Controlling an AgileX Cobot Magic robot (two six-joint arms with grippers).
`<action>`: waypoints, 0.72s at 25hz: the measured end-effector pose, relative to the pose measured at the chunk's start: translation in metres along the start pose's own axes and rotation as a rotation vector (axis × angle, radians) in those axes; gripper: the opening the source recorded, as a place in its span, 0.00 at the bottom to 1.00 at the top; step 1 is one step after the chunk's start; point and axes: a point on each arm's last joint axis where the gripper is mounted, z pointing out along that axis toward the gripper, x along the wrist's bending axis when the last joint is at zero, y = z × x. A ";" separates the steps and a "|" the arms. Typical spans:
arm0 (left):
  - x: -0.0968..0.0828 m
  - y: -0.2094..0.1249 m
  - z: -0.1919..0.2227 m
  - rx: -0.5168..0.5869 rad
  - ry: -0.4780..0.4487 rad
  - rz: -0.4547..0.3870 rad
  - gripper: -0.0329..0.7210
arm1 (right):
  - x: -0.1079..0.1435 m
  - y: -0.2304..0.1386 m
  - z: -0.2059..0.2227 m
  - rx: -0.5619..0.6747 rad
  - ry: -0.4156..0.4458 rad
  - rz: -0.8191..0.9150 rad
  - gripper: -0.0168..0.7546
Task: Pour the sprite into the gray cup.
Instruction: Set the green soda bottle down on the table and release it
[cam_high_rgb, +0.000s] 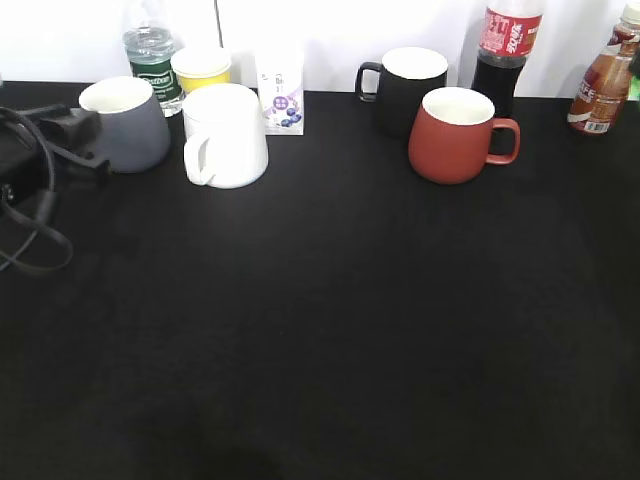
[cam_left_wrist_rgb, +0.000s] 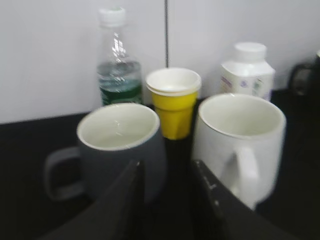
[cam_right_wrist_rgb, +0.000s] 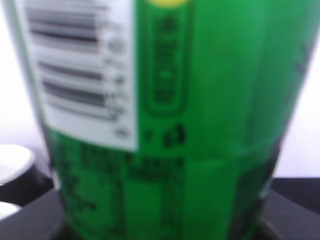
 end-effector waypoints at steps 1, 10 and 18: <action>-0.003 0.000 -0.003 0.033 -0.014 0.002 0.36 | -0.003 -0.010 0.013 0.021 0.012 0.013 0.56; -0.007 0.001 -0.006 0.063 -0.045 0.027 0.36 | 0.005 -0.120 0.088 0.058 0.190 -0.008 0.56; -0.007 0.001 -0.006 0.062 -0.050 0.033 0.36 | 0.009 -0.133 0.084 0.011 0.245 -0.036 0.75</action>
